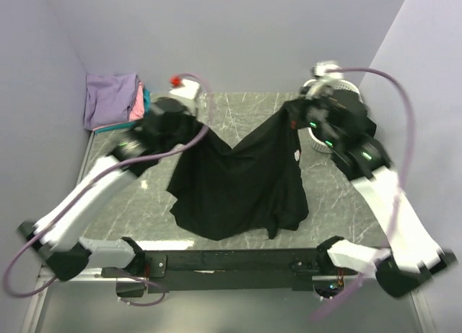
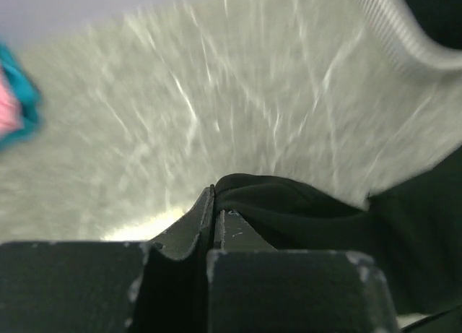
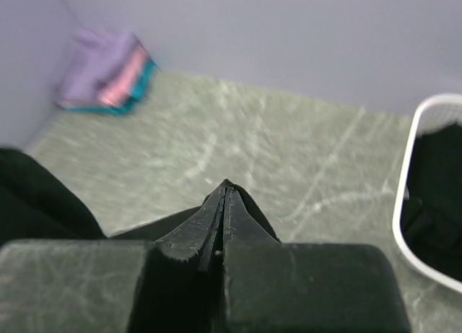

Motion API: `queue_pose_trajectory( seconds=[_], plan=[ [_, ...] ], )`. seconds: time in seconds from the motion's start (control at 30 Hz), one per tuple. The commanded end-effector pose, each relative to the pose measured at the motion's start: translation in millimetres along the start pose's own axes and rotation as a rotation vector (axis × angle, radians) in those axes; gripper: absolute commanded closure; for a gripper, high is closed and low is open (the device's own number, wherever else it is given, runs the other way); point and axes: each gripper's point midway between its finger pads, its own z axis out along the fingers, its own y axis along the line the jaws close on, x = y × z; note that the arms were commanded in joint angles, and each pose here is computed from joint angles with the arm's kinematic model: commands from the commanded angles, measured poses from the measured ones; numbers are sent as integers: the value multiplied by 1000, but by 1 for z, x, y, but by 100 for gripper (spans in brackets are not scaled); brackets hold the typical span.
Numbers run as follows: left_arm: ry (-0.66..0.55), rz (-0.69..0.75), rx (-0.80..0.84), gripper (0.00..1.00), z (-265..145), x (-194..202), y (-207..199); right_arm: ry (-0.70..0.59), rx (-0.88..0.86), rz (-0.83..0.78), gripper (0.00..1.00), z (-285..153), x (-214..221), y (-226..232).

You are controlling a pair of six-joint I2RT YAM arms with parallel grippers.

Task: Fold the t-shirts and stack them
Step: Flatten the tshirt out

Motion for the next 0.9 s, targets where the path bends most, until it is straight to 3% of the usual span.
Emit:
queue_pose_trajectory(
  seconds=[0.0, 0.13, 0.3, 0.4, 0.47, 0.5, 0.6, 0.63, 0.67, 0.7, 0.73, 0.77, 0.83, 0.87],
  plan=[
    [127, -29, 102, 99, 80, 69, -7, 103, 156, -42, 100, 62, 48, -29],
    [222, -43, 68, 99, 163, 119, 9, 252, 270, -66, 100, 126, 106, -58],
    [246, -49, 20, 99, 246, 149, 40, 382, 375, -65, 100, 189, 163, -96],
    [194, -68, -11, 99, 276, 127, 70, 406, 477, -34, 100, 217, 179, -132],
    [203, -74, -24, 99, 298, 134, 94, 383, 531, -11, 100, 233, 179, -160],
    [158, -58, -13, 98, 307, 111, 99, 373, 563, 17, 100, 237, 180, -170],
    [155, -33, -123, 99, 339, 115, 142, 343, 640, 46, 100, 253, 177, -203],
    [148, -37, -145, 89, 342, 112, 156, 353, 634, 45, 96, 258, 185, -207],
    [144, -34, -139, 73, 346, 110, 161, 367, 593, 50, 76, 263, 190, -206],
    [153, -33, -135, 59, 352, 112, 165, 360, 602, 43, 70, 266, 183, -210],
    [158, -29, -169, 34, 352, 113, 173, 383, 621, 36, 62, 267, 193, -215],
    [172, -27, -204, 19, 352, 119, 178, 396, 625, 30, 36, 265, 195, -215],
    [156, -29, -248, 1, 343, 115, 186, 396, 616, 35, 25, 257, 194, -212],
    [181, -37, -250, 0, 338, 129, 186, 372, 601, 50, 24, 255, 189, -208]
  ],
)
